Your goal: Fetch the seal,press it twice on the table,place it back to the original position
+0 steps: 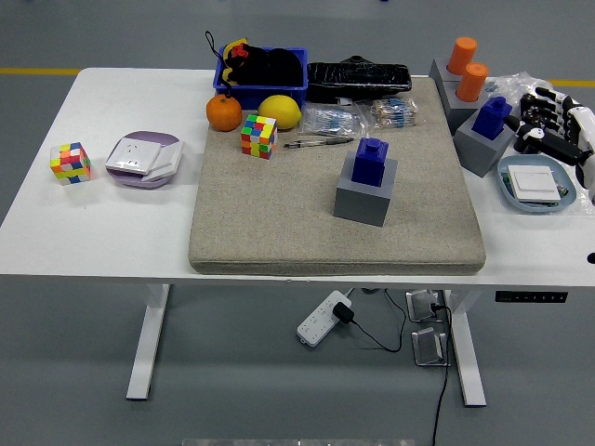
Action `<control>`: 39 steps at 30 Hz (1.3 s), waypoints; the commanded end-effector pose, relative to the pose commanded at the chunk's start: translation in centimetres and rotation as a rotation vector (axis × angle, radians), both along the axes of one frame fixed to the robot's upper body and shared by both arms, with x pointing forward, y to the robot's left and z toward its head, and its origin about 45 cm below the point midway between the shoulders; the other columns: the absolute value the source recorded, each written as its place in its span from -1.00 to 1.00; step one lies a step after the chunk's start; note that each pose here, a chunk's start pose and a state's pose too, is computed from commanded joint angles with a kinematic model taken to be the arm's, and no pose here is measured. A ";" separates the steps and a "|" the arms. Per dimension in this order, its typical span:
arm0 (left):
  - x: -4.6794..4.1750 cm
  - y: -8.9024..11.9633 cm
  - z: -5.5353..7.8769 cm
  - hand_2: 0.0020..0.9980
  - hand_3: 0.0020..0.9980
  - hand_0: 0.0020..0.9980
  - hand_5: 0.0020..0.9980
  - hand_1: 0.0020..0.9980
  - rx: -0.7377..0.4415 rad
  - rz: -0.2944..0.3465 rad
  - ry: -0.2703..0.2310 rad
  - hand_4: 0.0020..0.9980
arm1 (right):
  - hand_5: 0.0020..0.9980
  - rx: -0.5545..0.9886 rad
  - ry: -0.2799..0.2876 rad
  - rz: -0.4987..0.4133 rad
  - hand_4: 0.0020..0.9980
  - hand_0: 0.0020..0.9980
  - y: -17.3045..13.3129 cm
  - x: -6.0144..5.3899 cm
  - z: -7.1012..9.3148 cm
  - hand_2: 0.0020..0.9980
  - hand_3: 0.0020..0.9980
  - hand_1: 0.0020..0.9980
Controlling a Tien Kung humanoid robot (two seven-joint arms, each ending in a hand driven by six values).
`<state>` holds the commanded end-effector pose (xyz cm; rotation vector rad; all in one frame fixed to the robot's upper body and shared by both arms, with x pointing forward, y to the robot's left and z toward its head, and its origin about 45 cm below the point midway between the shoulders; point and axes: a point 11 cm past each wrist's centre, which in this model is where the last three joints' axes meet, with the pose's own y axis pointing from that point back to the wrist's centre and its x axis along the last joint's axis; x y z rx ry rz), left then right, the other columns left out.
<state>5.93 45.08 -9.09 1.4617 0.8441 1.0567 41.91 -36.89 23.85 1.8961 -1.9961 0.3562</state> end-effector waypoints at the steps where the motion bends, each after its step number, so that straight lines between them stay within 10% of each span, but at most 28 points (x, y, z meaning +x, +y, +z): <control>1: -0.02 0.0 0.0 0.52 0.63 0.66 -0.36 0.59 0.000 -0.001 0.000 0.49 | -0.05 -0.001 0.003 0.000 1.00 0.89 0.0 0.0 -0.1 0.75 0.78 0.78; 39: -0.17 -0.1 -0.1 0.52 0.63 0.66 -0.36 0.59 0.003 0.009 0.001 0.48 | -0.04 0.019 -0.002 -0.004 1.00 0.83 0.2 0.0 0.0 0.73 0.80 0.75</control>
